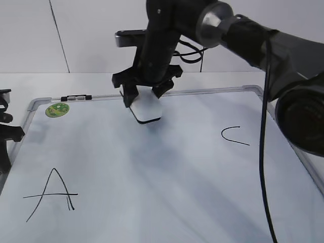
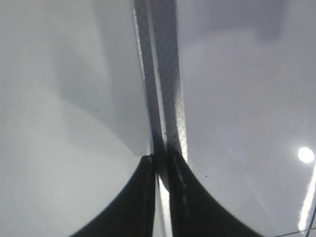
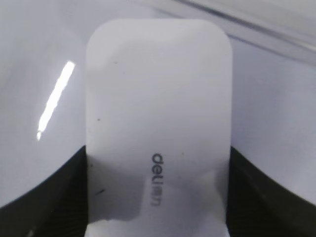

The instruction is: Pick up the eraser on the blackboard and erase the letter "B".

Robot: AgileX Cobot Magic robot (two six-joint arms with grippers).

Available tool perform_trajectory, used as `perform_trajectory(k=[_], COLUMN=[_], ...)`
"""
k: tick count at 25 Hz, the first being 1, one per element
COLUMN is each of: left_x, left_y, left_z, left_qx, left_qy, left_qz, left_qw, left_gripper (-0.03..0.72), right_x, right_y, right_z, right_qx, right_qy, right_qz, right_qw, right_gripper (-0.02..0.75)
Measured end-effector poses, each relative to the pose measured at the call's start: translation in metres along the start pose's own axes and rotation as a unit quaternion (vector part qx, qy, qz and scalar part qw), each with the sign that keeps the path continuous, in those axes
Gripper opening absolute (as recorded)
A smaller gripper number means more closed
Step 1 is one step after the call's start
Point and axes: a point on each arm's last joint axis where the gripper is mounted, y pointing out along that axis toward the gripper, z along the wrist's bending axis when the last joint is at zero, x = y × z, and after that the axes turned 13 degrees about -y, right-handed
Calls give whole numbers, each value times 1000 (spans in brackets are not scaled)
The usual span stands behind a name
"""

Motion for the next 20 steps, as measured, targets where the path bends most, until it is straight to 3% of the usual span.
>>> perform_trajectory(k=[10, 20], left_x=[-1, -1], left_y=[0, 0], left_z=[0, 0], left_qx=[0, 1], left_qy=[0, 0], left_qz=[3, 5], left_qw=[1000, 1000], left_gripper=[37, 37], right_x=[-5, -9], right_y=[24, 43], right_z=[34, 33], right_qx=[4, -15], right_qy=[-35, -47], right_qz=[29, 49], right_qw=[999, 998], right_gripper=[507, 507])
